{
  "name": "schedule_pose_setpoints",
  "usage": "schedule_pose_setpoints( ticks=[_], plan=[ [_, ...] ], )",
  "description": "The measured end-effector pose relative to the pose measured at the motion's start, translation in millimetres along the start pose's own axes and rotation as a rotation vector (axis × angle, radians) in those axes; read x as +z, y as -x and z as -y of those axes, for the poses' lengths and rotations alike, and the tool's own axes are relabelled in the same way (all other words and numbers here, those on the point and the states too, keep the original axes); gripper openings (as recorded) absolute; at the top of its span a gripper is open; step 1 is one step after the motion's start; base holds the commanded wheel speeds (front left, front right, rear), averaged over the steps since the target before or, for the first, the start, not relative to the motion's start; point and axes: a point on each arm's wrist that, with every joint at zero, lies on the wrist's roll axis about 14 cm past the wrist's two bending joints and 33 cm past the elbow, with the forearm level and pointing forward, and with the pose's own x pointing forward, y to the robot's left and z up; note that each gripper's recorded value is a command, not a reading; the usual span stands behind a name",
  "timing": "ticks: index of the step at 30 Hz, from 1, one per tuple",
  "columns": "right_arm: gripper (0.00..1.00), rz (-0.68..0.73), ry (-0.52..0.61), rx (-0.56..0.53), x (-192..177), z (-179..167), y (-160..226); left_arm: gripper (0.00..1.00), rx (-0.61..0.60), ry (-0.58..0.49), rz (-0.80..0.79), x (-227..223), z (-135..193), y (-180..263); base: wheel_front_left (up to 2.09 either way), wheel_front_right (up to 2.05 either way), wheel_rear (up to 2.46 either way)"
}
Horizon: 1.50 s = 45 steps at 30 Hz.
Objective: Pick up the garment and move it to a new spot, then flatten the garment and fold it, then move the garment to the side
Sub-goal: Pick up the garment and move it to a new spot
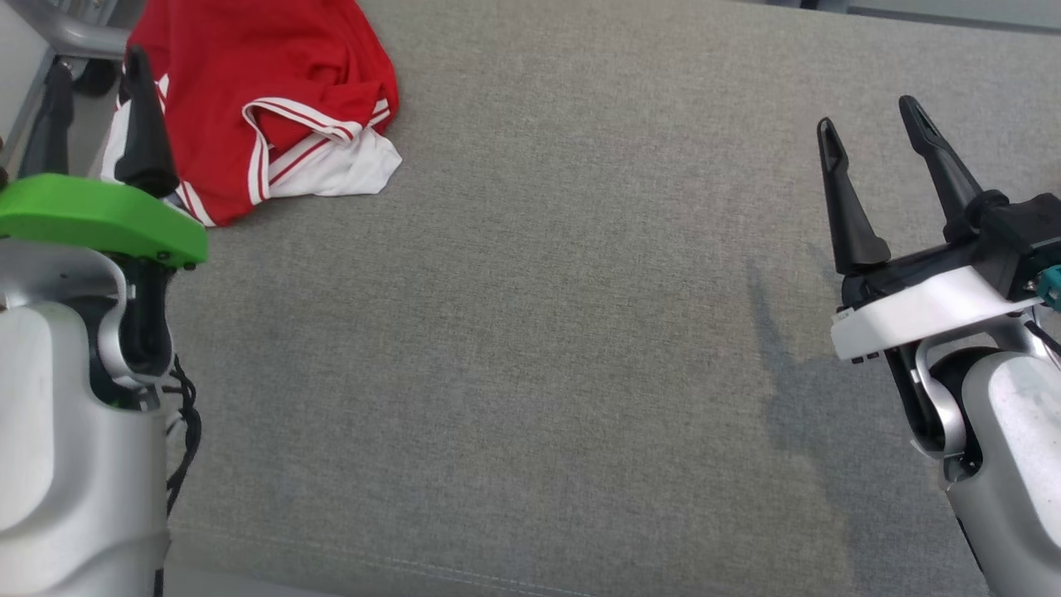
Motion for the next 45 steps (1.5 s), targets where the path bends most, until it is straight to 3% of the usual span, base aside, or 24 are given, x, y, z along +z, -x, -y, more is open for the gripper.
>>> schedule_pose_setpoints(
  ticks=[6, 17, 25, 34, 35, 36, 37, 45],
  plan=[
    [1.0, -0.02, 0.001, -0.03, -12, 20, -7, 1.0, 0.007, -0.04, -0.091, -28, -4, -33, 0.0, 0.0, 0.0],
    [1.0, -0.043, 0.032, -0.083, -34, 55, -20, 1.0, 0.024, 0.022, -0.185, -81, -2, -73, 0.0, 0.0, 0.0],
    [1.0, -0.083, 0.039, -0.089, -65, 68, -29, 1.0, 0.066, -0.021, -0.358, -156, -16, -75, 0.0, 0.0, 0.0],
    [1.0, -0.114, 0.028, -0.083, -85, 69, -32, 1.0, 0.13, -0.098, -0.486, -202, -44, -69, 0.0, 0.0, 0.0],
    [1.0, -0.116, 0.03, -0.085, -85, 70, -32, 0.81, 0.131, -0.098, -0.494, -205, -43, -69, 0.0, 0.0, 0.0],
    [1.0, -0.117, 0.032, -0.085, -86, 71, -32, 0.35, 0.129, -0.097, -0.496, -206, -42, -70, 0.0, 0.0, 0.0],
    [1.0, -0.117, 0.032, -0.086, -86, 71, -32, 0.0, 0.128, -0.098, -0.496, -206, -41, -71, 0.0, 0.0, 0.0],
    [1.0, -0.093, 0.036, -0.093, -77, 71, -31, 0.0, 0.088, -0.072, -0.459, -201, -26, -73, 0.0, 0.0, 0.0]
  ],
)
